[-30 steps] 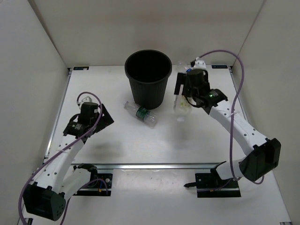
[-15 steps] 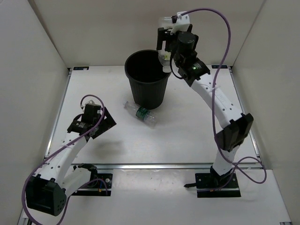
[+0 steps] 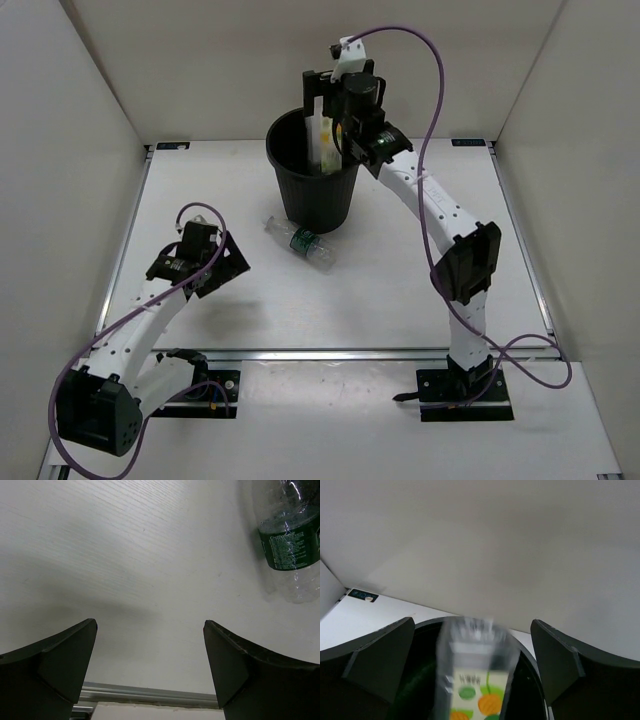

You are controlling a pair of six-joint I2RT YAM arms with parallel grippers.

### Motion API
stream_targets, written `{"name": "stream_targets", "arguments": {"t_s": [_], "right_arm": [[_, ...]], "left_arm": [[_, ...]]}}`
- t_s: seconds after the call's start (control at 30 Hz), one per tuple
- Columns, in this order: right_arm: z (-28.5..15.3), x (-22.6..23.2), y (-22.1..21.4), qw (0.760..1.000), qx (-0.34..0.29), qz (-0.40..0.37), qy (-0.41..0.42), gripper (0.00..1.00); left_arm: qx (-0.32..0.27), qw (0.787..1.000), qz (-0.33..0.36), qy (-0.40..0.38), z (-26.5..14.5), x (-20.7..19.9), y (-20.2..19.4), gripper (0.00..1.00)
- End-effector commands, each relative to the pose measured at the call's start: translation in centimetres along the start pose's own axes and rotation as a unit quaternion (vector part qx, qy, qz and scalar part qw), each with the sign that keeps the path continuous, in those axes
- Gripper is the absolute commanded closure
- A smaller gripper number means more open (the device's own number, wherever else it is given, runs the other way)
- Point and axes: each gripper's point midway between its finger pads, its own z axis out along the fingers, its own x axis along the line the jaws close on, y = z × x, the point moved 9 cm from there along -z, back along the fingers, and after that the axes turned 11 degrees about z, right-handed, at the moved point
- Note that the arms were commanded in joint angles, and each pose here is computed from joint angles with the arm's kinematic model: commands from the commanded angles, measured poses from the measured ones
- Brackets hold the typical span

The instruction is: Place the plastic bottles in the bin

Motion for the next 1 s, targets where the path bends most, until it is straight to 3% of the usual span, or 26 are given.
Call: {"name": "stream_targets", "arguments": {"t_s": [0.0, 0.27, 0.43, 0.57, 0.7, 0.97], "right_arm": [[-3.2, 0.3, 6.3, 0.997, -0.068, 0.030, 0.031, 0.01], [-10.0, -1.3, 7.5, 0.997, -0.064, 0.037, 0.025, 0.01], [-15.7, -4.2, 2.6, 0.997, -0.022, 0.067, 0.001, 0.01], [-19.8, -6.8, 0.9, 0.995, 0.009, 0.097, -0.007, 0.00], [-23.1, -8.7, 0.7, 0.994, 0.011, 0.095, -0.054, 0.01], [-28.4, -12.4, -0.9, 0.986, 0.009, 0.140, -0.094, 0.01]], "left_arm": [[-0.024, 1.000, 0.003, -0.007, -0.5, -0.5, 1.2, 0.01], [-0.032, 0.998, -0.022, -0.040, 0.2, -1.9, 1.6, 0.01], [-0.064, 0.994, -0.077, -0.044, 1.2, -3.0, 2.2, 0.01], [-0.100, 0.982, -0.138, -0.081, 2.6, -4.6, 3.3, 0.01], [-0.131, 0.977, -0.154, -0.069, 3.7, -6.8, 5.1, 0.01], [-0.076, 0.981, -0.168, -0.063, 10.0, -9.9, 6.9, 0.01]]}}
